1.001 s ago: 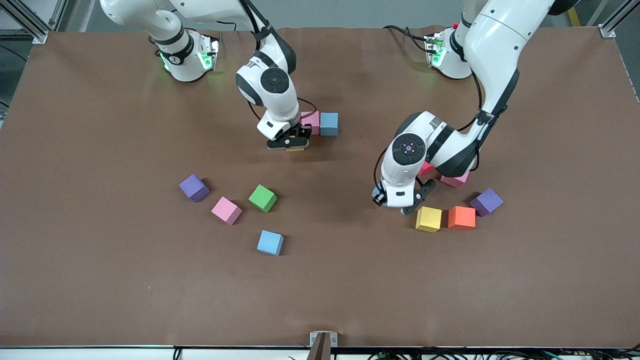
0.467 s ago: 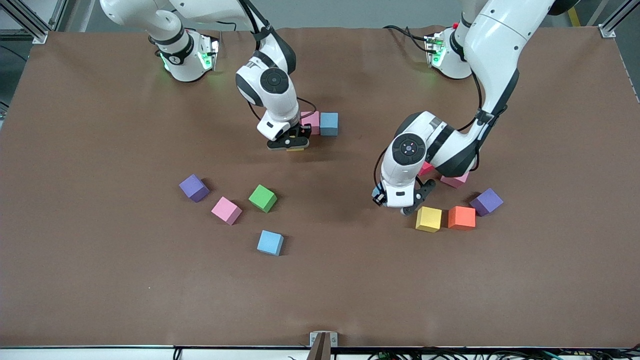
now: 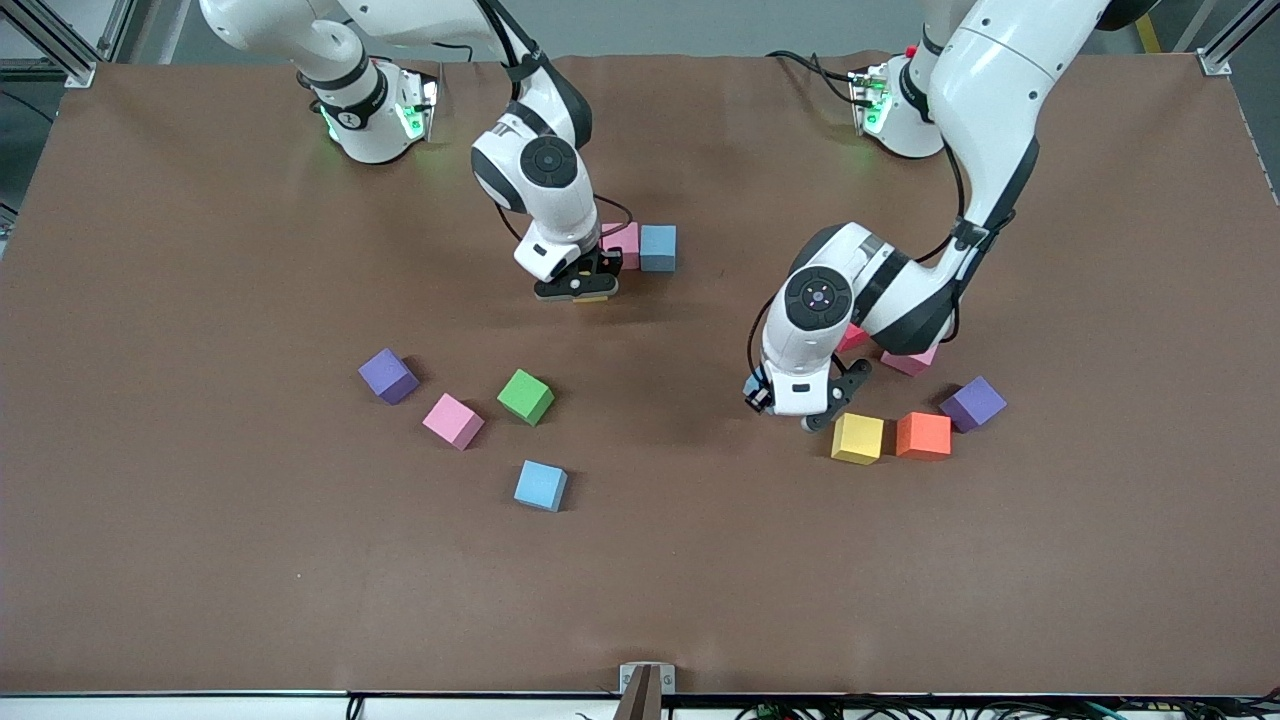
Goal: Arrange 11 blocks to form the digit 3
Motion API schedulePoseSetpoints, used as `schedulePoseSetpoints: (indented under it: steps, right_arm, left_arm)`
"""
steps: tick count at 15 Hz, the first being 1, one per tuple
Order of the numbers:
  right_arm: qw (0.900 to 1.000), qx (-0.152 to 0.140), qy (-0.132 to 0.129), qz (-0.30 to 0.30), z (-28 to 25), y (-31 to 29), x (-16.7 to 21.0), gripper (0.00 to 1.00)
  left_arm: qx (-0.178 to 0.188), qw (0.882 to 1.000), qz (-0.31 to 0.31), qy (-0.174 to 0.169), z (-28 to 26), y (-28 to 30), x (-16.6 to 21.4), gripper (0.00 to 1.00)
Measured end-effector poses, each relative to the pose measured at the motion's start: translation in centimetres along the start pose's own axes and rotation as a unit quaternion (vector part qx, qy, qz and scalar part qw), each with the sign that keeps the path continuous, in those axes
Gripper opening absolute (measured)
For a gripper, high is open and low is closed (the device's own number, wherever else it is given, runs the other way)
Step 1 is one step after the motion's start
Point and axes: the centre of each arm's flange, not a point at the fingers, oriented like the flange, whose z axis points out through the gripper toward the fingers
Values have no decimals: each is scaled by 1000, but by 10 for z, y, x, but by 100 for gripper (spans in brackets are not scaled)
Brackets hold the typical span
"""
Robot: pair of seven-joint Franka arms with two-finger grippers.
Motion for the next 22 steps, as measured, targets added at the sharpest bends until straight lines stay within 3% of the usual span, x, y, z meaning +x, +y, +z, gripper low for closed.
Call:
schedulePoseSetpoints:
  steps: [6,12,16,20,22]
  right_arm:
    - [1000,0,0,1,0,0,0,53]
    - [1000,-15,-17,5,10,11,1,99]
    - [1000,-13,-17,8,7,10,4,100]
    - [999,-12,-36,26,-14,2,17,100]
    - [999,-4,-32,37,-32,5,29,100]
  left_arm:
    - [0,1000,0,0,0,0,0,55]
    - [0,1000,0,0,0,0,1,55]
    - [0,1000,-1,0,0,0,1,55]
    - [0,1000,-2,0,0,0,2,55]
    - [0,1000,-2,0,0,0,3,55]
